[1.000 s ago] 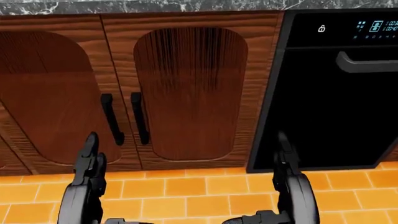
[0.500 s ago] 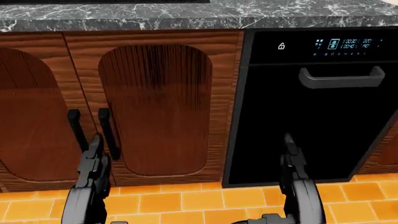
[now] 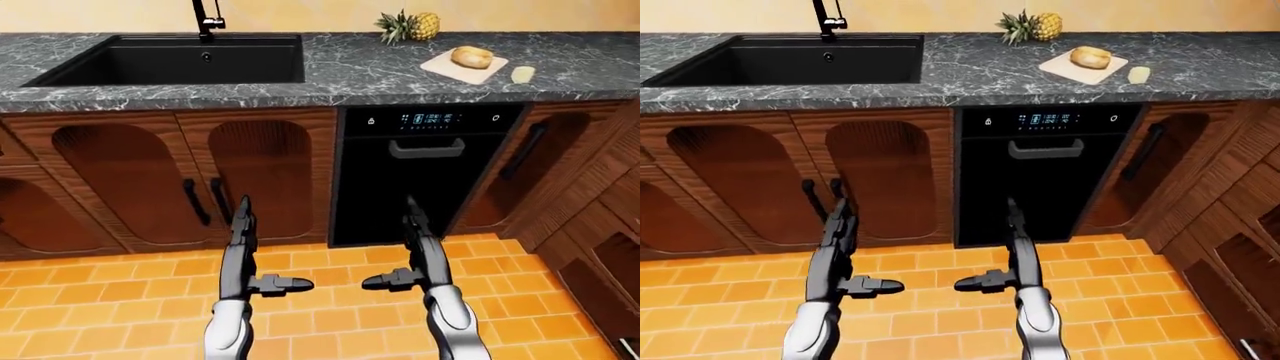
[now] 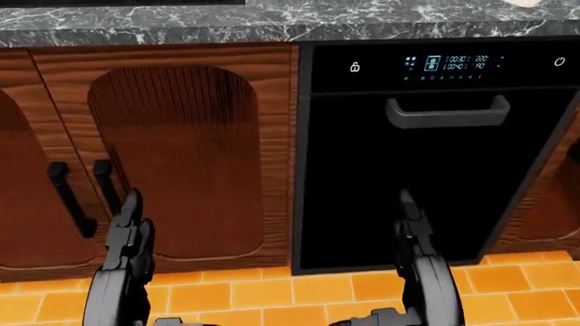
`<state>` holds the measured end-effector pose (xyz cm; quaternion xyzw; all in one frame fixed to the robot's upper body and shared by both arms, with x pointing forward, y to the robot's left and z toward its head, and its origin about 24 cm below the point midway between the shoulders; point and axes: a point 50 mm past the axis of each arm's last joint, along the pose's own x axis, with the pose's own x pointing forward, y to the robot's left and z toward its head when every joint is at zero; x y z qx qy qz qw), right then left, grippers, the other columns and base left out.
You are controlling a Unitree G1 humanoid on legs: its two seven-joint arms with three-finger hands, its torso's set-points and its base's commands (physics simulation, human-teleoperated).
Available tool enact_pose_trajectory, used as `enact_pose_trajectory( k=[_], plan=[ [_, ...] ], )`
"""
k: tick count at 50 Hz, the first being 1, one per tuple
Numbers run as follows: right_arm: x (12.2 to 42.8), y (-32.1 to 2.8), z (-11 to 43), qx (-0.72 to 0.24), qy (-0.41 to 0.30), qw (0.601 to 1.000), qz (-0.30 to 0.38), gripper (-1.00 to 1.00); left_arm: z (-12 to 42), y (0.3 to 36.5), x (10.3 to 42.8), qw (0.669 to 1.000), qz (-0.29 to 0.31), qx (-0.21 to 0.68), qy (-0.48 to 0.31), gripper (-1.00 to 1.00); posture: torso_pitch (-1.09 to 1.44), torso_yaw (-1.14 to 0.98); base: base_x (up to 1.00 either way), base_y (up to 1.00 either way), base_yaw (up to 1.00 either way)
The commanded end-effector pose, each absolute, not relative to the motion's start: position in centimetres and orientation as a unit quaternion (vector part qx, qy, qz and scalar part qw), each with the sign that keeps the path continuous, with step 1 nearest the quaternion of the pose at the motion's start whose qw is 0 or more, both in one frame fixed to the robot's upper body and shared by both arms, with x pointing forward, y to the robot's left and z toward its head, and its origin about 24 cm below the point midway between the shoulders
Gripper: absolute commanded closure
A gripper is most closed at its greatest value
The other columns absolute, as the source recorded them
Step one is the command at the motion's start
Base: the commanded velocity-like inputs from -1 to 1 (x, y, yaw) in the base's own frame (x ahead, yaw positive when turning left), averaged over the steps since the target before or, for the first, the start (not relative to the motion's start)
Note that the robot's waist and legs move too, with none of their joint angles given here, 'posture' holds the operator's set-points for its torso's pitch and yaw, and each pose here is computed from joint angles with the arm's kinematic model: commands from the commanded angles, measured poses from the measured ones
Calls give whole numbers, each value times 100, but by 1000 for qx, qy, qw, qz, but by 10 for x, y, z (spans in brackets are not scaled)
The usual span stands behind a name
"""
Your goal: Pick up the wedge of cheese and place it on the slice of bread to prepare a simple cheese on bread dish.
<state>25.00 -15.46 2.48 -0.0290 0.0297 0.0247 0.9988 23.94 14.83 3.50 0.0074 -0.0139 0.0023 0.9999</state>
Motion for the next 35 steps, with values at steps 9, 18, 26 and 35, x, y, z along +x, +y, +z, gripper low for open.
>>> enact_pose_trajectory(
  k=[9,18,26,35],
  plan=[
    [252,-154,39,-29,-5,999,24,-100,52,149,240,999,0,8,-52,-100,0,0,0,-55,0],
    [253,-153,37,-30,-4,999,28,-100,51,148,239,999,-2,9,-52,-100,0,0,0,-61,0],
    [253,-152,36,-32,-3,999,30,-100,51,147,238,999,-4,10,-52,-100,0,0,0,-62,0],
    [254,-152,36,-31,-2,999,31,-100,51,147,239,999,-3,9,-53,-100,0,0,0,-52,0]
  ],
)
